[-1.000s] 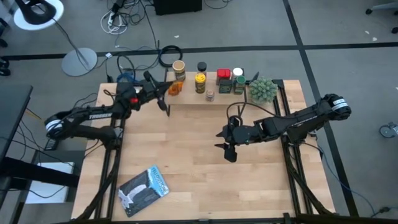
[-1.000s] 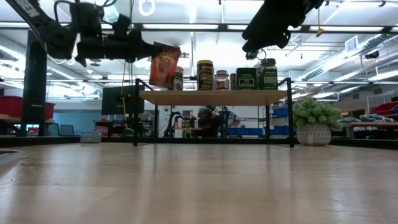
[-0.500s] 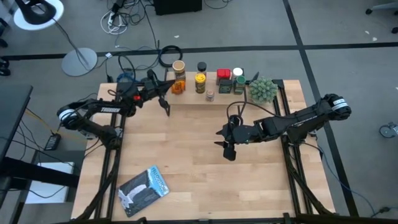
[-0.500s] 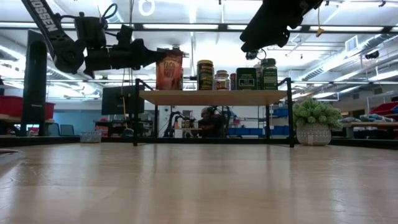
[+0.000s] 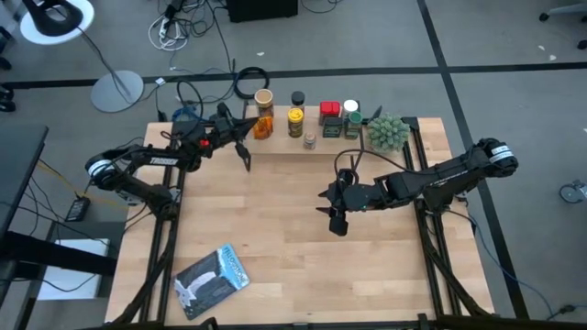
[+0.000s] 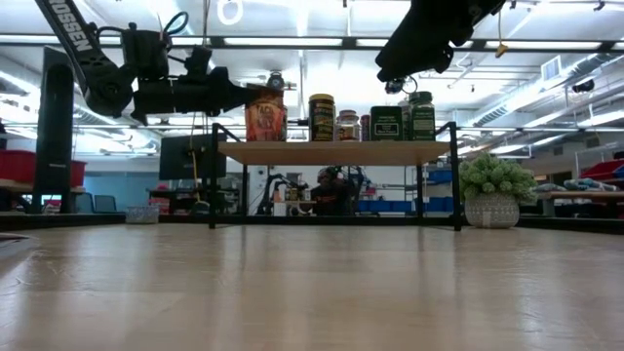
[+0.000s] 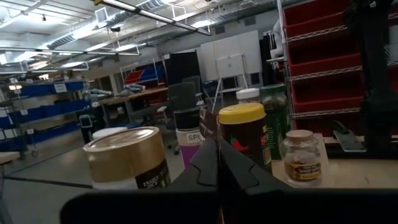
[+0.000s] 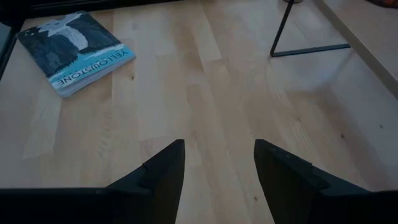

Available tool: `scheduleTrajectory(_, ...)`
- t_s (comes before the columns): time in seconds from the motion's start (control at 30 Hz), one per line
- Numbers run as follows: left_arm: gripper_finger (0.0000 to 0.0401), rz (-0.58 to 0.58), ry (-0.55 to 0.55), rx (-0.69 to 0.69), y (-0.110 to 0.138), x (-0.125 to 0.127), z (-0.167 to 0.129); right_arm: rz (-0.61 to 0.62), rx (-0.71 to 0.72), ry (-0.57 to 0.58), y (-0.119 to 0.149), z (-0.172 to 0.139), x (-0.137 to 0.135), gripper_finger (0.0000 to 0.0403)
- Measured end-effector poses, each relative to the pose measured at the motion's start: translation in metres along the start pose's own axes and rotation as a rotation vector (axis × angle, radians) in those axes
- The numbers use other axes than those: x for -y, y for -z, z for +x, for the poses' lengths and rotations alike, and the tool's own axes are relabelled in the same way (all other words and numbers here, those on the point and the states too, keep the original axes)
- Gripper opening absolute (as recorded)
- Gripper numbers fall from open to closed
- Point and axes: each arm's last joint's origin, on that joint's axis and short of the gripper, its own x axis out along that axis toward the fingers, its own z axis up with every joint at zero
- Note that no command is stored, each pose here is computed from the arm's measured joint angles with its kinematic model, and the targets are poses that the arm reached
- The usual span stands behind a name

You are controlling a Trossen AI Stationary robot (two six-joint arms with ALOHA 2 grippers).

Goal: Shelf spices
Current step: Put the orange seasoning bag on the shelf aligned with the other brown seasoning bottle, then return to home position

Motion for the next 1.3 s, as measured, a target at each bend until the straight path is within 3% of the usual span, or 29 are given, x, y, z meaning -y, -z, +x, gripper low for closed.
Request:
scheduleTrajectory(0.5,0.0057,-0.050,0.021,0.008,-0.001,0.001,0.000,0.000,0.000,0.003,0.000,0.000,0.001,0.0189)
scheduleTrajectory(0.7,0.0060,-0.075,0.065,0.062,-0.010,0.001,-0.001,-0.008,0.001,0.004,0.000,0.000,0.001,0.0191)
scheduleTrajectory(1.3,0.0060,-0.043,0.059,0.156,-0.041,0.001,-0.012,-0.006,0.004,0.003,-0.001,0.000,0.001,0.0189)
